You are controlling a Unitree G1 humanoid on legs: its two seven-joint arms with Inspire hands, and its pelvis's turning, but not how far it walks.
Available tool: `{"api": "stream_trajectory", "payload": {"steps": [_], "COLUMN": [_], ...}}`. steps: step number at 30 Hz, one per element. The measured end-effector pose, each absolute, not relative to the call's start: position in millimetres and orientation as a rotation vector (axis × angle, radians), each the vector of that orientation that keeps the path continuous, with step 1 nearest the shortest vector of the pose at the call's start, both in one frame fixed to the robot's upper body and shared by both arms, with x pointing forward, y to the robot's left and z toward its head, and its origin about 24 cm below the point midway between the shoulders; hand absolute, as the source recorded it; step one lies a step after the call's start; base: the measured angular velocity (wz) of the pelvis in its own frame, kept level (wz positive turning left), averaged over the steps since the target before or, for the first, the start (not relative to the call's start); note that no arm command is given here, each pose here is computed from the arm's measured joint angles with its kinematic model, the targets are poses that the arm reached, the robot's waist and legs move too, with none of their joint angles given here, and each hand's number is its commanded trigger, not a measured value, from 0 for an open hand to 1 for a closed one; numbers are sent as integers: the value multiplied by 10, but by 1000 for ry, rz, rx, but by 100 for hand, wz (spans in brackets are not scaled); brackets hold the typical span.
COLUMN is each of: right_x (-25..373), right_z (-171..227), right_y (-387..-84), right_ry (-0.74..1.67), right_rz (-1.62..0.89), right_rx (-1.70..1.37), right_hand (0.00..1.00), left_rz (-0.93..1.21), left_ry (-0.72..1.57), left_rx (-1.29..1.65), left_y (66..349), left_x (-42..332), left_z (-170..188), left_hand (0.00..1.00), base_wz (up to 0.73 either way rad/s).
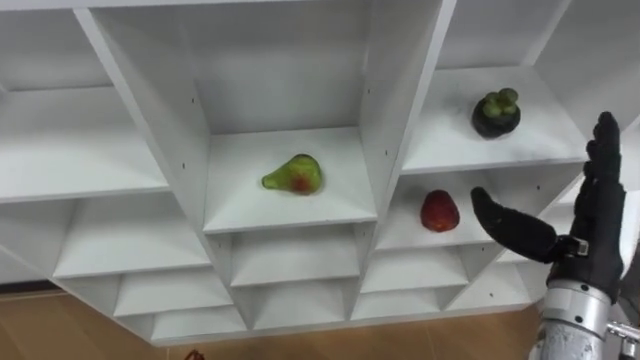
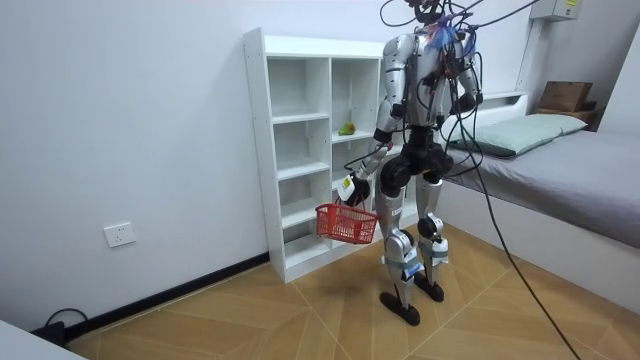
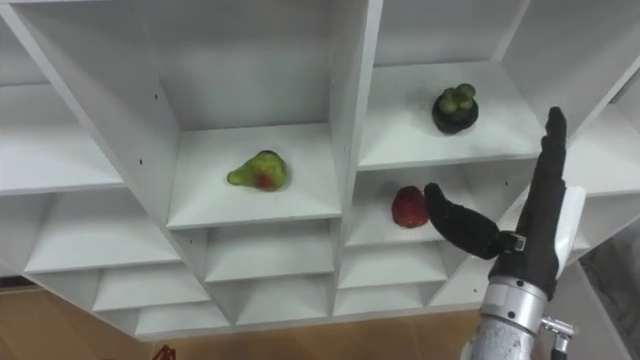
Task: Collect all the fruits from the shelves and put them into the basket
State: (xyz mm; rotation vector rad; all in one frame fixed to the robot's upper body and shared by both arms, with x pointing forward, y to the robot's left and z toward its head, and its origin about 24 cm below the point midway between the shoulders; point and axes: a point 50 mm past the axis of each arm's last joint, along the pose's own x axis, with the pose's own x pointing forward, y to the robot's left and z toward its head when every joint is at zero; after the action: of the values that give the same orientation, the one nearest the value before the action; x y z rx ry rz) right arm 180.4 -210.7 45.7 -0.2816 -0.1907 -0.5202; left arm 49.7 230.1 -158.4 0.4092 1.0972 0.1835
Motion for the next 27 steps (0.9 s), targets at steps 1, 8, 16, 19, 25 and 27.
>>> {"api": "stream_trajectory", "payload": {"steps": [1, 8, 16, 19, 25, 27], "right_x": [1809, 1829, 1926, 1966, 2080, 2100], "right_z": [512, 635, 685, 674, 661, 677], "right_y": [-2100, -2039, -2020, -2029, -2037, -2030], "right_ry": [-219, -279, -284, -268, -260, -267], "right_rz": [-511, -454, -411, -394, -341, -327], "right_rx": [-298, -321, -263, -223, -230, -231], "right_hand": [0, 0, 0, 0, 0, 0], "left_rz": [184, 170, 171, 166, 129, 122], "left_ry": [1101, 1119, 1138, 1145, 1134, 1130], "left_rx": [410, 428, 441, 441, 482, 488], "left_y": [2307, 2326, 2373, 2385, 2390, 2390], "left_x": [490, 480, 483, 466, 509, 522], "left_z": [-1585, -1588, -1584, -1584, -1578, -1576], "left_hand": [100, 100, 100, 100, 100, 100], "base_wz": [0, 0, 8, 6, 0, 0]}}
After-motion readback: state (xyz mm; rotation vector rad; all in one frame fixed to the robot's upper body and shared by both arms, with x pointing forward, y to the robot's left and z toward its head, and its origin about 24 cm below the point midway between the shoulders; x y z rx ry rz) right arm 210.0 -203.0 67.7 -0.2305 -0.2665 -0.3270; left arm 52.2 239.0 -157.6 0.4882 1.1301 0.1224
